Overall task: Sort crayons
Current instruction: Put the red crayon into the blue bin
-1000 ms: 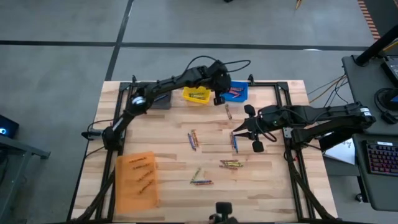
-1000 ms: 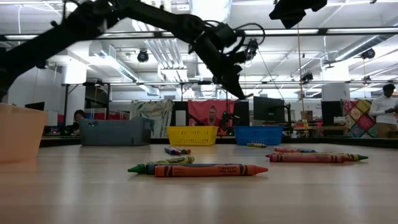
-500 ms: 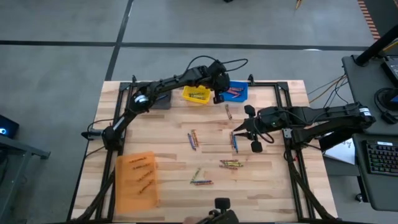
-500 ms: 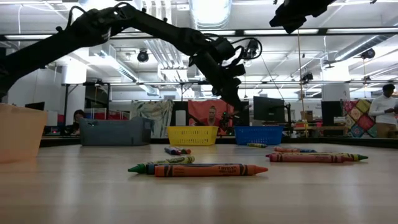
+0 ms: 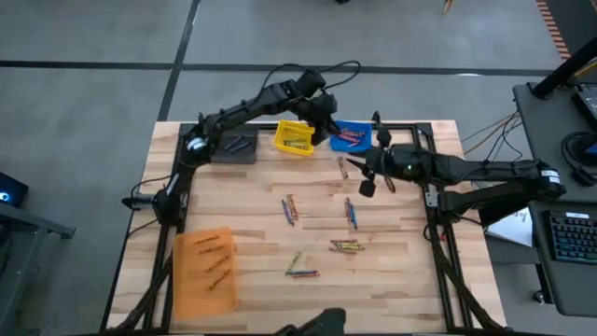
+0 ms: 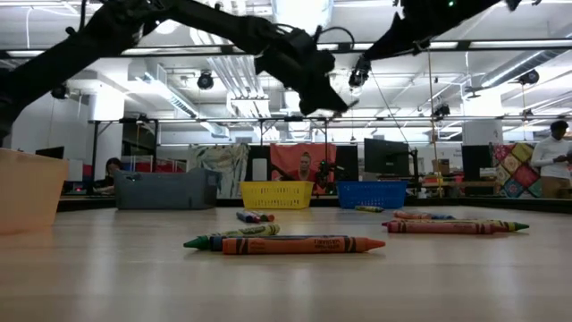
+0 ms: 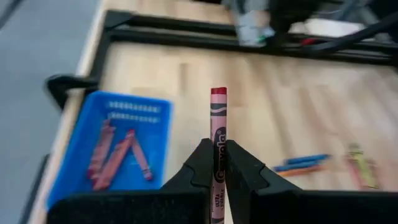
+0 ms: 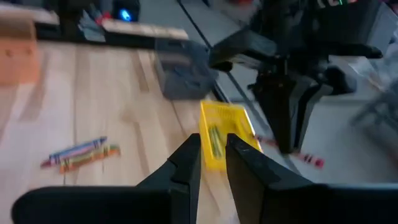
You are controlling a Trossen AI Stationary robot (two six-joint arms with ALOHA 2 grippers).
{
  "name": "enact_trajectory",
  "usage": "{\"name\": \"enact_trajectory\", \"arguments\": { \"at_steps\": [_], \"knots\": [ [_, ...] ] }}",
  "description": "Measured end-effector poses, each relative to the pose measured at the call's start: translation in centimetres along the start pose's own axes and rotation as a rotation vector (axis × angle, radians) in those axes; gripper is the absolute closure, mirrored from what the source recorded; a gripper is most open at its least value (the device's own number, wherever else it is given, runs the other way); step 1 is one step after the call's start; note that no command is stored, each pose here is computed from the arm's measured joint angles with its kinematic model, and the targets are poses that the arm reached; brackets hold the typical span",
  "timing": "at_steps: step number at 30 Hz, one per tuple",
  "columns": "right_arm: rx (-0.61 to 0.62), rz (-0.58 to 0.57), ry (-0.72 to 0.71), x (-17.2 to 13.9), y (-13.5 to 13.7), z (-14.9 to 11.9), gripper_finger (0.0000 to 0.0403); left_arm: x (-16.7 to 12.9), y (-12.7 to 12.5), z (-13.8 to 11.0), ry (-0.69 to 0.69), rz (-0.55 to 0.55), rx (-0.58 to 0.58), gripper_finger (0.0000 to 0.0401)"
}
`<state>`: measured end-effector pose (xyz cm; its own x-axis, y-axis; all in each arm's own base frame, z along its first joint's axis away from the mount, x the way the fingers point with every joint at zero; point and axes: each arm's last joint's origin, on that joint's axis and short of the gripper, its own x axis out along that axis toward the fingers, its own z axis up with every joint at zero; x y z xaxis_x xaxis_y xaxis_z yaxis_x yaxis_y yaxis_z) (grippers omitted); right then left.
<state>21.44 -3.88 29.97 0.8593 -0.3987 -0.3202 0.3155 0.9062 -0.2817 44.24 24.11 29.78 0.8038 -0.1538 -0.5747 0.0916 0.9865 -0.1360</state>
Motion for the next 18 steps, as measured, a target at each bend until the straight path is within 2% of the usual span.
{"name": "enact_trajectory", "arguments": {
  "at_steps": [5,8,13,18],
  "knots": [
    [-0.013,0.119,-0.141,1.0,-1.3,0.4,0.0337,-1.4,-2.1,0.1,-0.006,-0.103,0.003,0.0401],
    [-0.026,0.126,-0.201,1.1,-1.7,0.8,0.0337,-2.3,-3.3,-0.9,0.021,-0.11,-0.013,0.0401],
    [-0.044,0.115,-0.275,1.3,-1.8,1.4,0.0337,-5.5,-6.5,-1.4,-0.095,-0.053,0.026,0.0401],
    [0.004,0.172,-0.374,1.6,-1.7,2.2,0.0337,-7.0,-9.3,-3.4,-0.195,0.054,0.039,0.0401]
  ]
}}
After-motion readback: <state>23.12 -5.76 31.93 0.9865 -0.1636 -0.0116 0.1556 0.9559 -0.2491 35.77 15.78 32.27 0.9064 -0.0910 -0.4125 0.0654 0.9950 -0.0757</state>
